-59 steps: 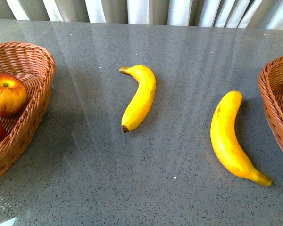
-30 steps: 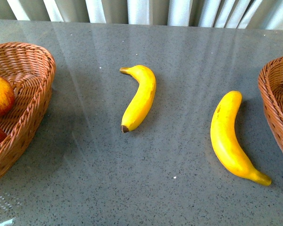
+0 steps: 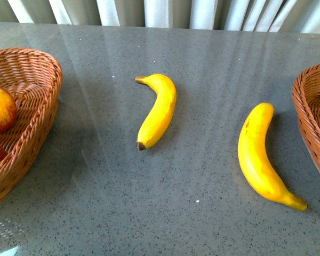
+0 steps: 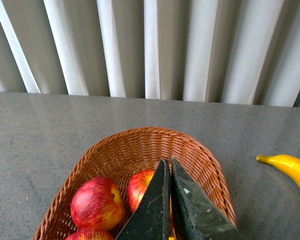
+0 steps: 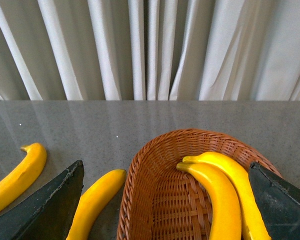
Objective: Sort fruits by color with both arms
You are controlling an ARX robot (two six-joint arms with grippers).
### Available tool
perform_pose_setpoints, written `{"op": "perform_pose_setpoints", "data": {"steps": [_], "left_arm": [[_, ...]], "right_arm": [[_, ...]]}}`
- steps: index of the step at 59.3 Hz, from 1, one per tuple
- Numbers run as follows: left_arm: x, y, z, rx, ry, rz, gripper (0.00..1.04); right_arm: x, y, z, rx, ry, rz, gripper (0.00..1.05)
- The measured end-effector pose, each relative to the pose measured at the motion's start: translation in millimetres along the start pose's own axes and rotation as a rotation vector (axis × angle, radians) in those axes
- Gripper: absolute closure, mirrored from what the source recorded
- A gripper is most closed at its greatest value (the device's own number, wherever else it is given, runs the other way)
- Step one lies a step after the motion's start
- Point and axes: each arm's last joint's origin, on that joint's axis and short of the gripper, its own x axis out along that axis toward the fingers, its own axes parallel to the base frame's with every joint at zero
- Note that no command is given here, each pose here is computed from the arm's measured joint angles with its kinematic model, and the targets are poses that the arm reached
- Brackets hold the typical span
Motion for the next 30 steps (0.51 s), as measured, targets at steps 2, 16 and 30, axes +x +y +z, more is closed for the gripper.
{"op": "perform_pose_setpoints", "data": {"steps": [2, 16, 30], "left_arm": [[-1, 0, 1, 0.000, -0.003, 0.000, 1.03], [-11, 0, 4, 0.000, -0.016, 0.000, 1.03], [-20, 0, 6, 0.000, -0.021, 0.000, 1.03]], "right_arm": [[0, 0, 0, 0.000, 0.000, 0.000, 0.09], [0, 0, 0, 0.000, 0.000, 0.000, 0.09], [0, 0, 0, 0.000, 0.000, 0.000, 0.09]]}}
